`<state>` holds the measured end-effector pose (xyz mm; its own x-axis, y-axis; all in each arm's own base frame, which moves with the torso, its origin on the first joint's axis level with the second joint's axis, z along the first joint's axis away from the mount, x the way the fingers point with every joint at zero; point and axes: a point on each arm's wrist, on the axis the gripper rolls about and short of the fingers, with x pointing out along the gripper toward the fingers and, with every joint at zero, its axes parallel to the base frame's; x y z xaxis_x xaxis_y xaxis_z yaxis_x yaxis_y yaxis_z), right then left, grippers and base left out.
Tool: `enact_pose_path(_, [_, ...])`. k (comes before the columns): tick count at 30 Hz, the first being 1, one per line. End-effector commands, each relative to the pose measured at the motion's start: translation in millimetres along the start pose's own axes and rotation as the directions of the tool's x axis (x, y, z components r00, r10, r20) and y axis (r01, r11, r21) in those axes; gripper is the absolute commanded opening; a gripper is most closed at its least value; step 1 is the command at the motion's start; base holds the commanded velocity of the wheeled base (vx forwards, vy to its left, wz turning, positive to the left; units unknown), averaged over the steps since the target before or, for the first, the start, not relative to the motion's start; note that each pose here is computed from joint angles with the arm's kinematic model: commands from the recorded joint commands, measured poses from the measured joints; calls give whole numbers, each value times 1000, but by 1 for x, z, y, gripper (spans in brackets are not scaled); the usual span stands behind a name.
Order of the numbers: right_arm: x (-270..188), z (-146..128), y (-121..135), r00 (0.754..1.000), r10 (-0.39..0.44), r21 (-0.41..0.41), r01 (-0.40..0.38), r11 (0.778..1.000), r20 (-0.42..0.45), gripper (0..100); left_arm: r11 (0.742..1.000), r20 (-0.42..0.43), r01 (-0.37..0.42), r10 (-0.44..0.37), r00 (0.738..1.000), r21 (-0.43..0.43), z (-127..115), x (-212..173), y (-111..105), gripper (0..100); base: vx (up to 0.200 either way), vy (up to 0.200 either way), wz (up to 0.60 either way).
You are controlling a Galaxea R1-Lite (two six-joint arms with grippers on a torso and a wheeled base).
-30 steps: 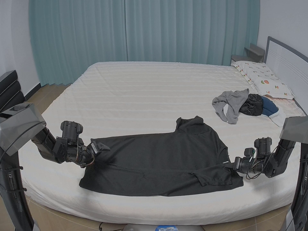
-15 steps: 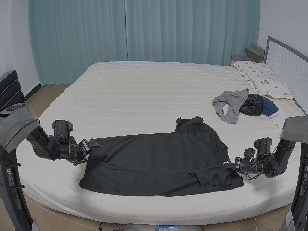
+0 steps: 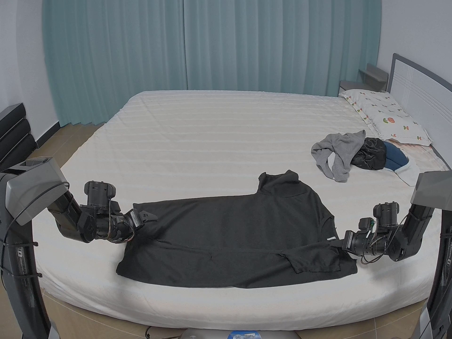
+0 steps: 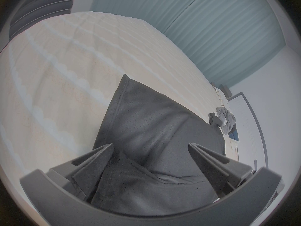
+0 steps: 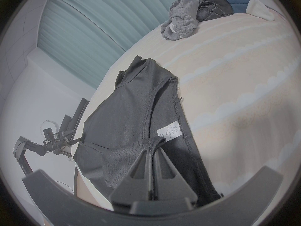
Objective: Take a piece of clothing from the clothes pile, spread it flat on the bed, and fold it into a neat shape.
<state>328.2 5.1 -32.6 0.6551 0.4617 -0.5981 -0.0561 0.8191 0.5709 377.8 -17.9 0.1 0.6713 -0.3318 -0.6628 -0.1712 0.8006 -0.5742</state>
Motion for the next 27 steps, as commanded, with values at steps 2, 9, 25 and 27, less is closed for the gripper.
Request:
enact_pose_path(2, [0,0,1,1000,1,-2,-1,1000,-1,0,1000,-23,-15,15,1000,-1,-6,6,6,100,0,0,0])
enact_pose_path(9, [-1,0,1,1000,2,-2,-2,1000,-1,0,998,-9,-59,59,998,27,-9,10,10,100,0,0,0])
enact_pose_path(25, [-2,-1,1,1000,1,0,-1,1000,-4,0,997,18,-71,71,997,8,-11,-8,18,0,0,0,0])
enact_pose_path(27, [-2,-1,1,1000,1,2,-1,1000,-3,0,998,27,-68,68,997,10,-10,-10,19,0,0,0,0])
